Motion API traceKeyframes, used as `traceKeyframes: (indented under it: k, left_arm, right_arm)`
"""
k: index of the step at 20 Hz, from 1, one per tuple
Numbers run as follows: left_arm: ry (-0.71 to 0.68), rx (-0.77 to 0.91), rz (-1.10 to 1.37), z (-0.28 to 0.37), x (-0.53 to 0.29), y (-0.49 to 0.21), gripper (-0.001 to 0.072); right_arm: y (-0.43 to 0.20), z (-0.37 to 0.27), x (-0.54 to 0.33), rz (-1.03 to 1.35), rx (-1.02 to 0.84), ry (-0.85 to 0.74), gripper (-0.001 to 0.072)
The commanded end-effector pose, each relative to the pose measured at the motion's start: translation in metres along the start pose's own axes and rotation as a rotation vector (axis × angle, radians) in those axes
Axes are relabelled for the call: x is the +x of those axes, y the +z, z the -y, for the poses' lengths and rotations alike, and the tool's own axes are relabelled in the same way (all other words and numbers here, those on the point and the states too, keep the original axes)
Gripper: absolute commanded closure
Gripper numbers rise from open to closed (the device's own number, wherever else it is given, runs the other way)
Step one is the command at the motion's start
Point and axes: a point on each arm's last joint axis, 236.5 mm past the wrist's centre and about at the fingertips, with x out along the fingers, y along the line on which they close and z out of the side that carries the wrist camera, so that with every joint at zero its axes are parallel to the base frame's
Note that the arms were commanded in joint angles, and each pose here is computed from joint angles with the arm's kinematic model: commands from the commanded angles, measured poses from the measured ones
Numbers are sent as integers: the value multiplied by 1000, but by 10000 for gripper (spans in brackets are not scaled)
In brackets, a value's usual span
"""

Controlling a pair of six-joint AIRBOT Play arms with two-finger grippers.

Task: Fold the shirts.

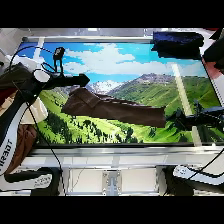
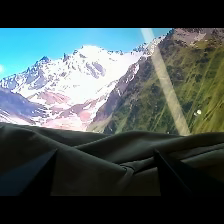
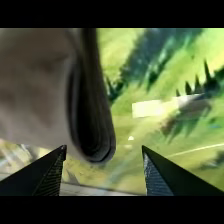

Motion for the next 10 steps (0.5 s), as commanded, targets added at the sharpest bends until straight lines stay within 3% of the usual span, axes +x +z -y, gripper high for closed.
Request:
traceKeyframes:
  k: [1,8,10]
  left_arm:
    - [-13,10,-7,8,3,-2,10]
    - [-34,30,-20,23,8,-7,11]
    - [-36,26,-37,22,12,-12,11]
  right_arm:
    - [-2,-6,25,31,73,106,156]
    - [22,-33,56,99,-42,23,173]
    - [24,-48,57,92,-56,32,420]
